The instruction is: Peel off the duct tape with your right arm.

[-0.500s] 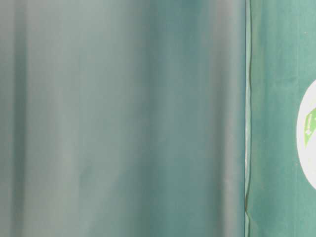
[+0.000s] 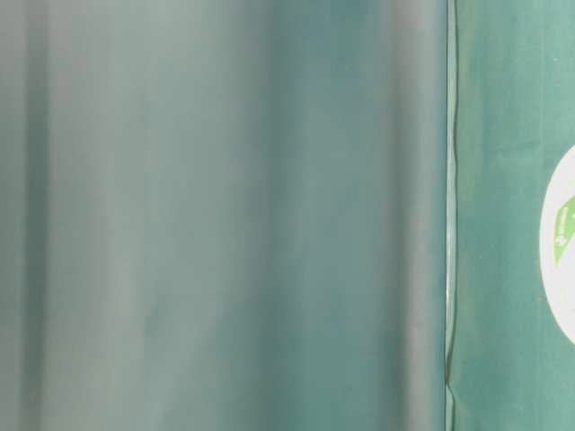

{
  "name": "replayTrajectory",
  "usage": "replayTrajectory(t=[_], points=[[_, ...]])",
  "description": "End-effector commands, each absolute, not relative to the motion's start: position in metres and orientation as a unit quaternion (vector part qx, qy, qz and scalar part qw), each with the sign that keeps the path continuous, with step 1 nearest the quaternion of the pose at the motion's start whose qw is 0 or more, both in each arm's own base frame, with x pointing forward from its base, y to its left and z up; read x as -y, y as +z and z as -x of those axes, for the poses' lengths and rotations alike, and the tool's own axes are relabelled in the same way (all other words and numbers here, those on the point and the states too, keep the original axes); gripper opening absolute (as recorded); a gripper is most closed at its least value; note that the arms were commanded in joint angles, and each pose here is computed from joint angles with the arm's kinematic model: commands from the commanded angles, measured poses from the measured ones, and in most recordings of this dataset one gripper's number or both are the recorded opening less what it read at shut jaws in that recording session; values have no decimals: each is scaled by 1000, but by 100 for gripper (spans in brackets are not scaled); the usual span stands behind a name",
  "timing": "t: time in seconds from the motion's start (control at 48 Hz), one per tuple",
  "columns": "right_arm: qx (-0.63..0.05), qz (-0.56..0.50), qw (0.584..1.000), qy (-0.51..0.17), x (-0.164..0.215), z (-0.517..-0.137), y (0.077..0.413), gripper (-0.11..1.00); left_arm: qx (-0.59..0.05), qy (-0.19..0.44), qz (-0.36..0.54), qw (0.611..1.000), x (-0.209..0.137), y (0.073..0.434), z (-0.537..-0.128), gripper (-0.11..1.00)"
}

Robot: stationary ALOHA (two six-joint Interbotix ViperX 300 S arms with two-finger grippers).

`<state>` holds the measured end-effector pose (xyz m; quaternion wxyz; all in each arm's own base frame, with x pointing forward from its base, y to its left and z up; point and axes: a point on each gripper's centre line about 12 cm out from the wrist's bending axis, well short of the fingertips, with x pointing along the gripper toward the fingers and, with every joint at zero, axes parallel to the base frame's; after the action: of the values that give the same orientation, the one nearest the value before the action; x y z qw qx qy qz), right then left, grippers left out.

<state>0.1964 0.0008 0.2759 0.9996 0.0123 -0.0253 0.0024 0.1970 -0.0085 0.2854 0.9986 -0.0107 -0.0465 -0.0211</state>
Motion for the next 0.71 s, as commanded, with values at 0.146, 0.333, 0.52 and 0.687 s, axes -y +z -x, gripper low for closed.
replayTrajectory(t=[0.146,0.333,0.52,0.687], points=[[29,-12,999,3,-1,-196,276,-6,52,-40,12,998,16,289,-198,10],[29,-12,999,3,-1,-196,274,24,51,-41,13,998,16,288,-198,62],[31,-12,999,3,-1,-196,274,76,53,-40,14,998,17,290,-202,94],[32,-12,999,3,-1,-196,275,76,42,-40,13,998,18,290,-224,94]])
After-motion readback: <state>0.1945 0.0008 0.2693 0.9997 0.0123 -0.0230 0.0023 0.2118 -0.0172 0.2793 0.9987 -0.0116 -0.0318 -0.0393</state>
